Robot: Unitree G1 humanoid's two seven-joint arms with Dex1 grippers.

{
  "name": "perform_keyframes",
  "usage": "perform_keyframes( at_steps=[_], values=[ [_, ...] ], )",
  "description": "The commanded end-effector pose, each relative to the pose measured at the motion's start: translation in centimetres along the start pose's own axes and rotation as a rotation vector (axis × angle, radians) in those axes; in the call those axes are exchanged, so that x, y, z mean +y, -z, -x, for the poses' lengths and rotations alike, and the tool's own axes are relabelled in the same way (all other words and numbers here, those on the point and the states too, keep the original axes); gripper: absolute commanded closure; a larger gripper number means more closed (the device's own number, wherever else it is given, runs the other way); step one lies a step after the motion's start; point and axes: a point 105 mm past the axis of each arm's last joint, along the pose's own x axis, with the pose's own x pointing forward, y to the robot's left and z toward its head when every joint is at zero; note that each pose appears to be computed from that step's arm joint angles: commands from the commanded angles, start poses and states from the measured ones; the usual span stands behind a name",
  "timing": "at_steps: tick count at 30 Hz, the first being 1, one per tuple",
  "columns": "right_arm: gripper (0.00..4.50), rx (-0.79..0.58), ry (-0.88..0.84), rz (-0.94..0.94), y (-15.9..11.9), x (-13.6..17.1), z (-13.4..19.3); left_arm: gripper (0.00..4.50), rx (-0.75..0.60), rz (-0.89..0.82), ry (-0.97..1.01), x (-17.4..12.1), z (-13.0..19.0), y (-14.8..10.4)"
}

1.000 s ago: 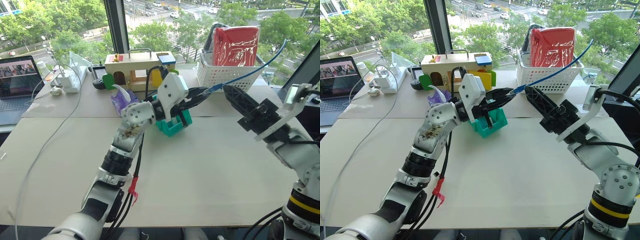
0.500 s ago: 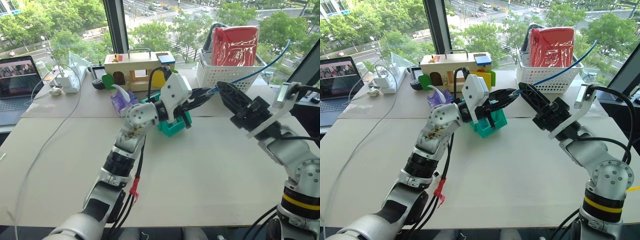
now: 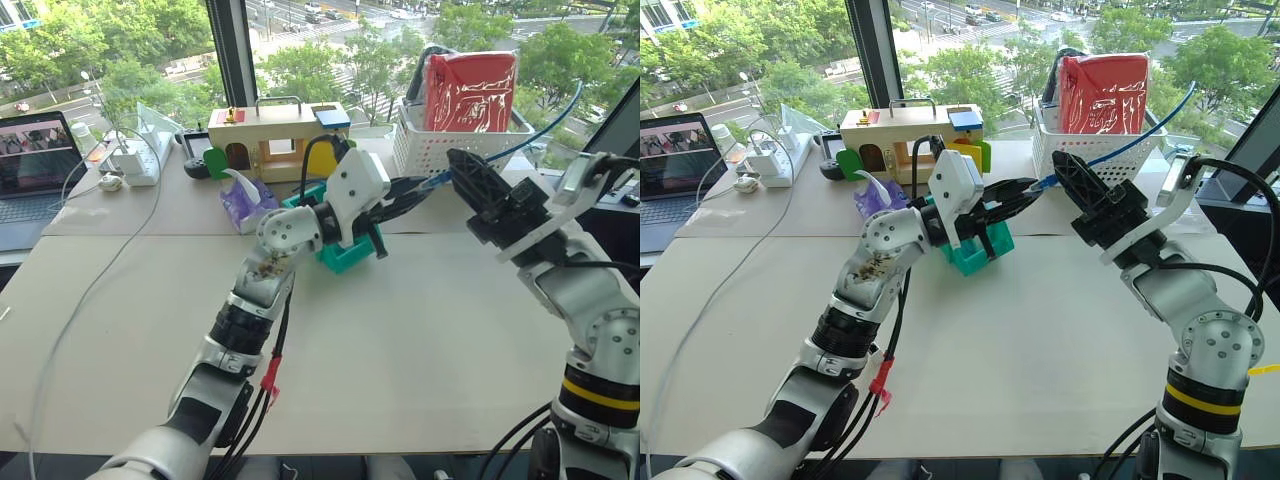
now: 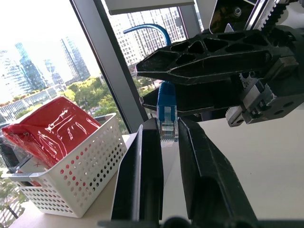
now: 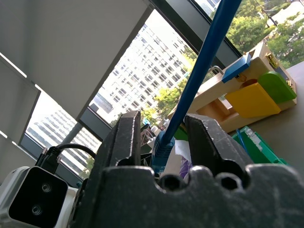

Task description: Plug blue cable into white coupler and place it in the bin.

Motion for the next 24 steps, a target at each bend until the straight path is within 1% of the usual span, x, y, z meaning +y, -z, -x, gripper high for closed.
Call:
perform_keyframes(
  at_steps=[1,2,3,4,7,9,10,12,13,15,18,21,24],
  values=[
    [4.50,-0.029,-0.035,0.024,-0.7,0.9,0.0,3.18,-0.098,0.078,0.036,0.2,0.3,-2.3],
    [4.50,-0.030,-0.035,0.026,-0.8,0.9,0.0,2.82,-0.100,0.093,0.046,0.2,0.5,-2.4],
    [4.50,-0.032,-0.034,0.026,-0.8,0.9,-0.1,2.35,-0.091,0.091,0.057,0.2,0.7,-2.3],
    [4.50,-0.034,-0.034,0.028,-0.9,0.8,-0.1,2.05,-0.073,0.079,0.058,0.6,1.1,-2.1],
    [4.50,-0.038,-0.035,0.032,-1.1,0.8,-0.2,0.89,-0.039,0.077,0.031,2.2,2.7,-1.9],
    [4.50,-0.036,-0.035,0.035,-1.2,0.8,-0.3,0.09,0.006,0.069,-0.006,4.0,4.8,-1.4],
    [4.50,-0.034,-0.035,0.035,-1.1,0.7,-0.4,0.04,0.036,0.067,-0.028,5.0,6.4,-1.2],
    [4.50,-0.024,-0.034,0.036,-1.0,0.6,-0.5,0.04,0.106,0.060,-0.039,6.1,9.3,-0.5],
    [4.50,-0.021,-0.035,0.036,-0.9,0.6,-0.5,0.04,0.140,0.056,-0.029,6.2,10.6,-0.2],
    [4.50,-0.010,-0.033,0.033,-0.6,0.4,-0.7,0.04,0.171,0.104,-0.005,6.0,13.3,0.0],
    [4.50,0.028,-0.019,0.040,0.1,-0.1,-0.9,0.04,0.213,0.248,0.064,4.6,17.2,-0.2],
    [4.50,0.060,-0.013,0.044,0.8,-0.5,-1.2,0.04,0.386,0.346,0.074,3.0,21.4,1.7],
    [4.50,0.071,-0.009,0.041,1.1,-0.8,-1.3,0.04,0.504,0.395,0.136,0.6,24.0,3.0]
  ],
)
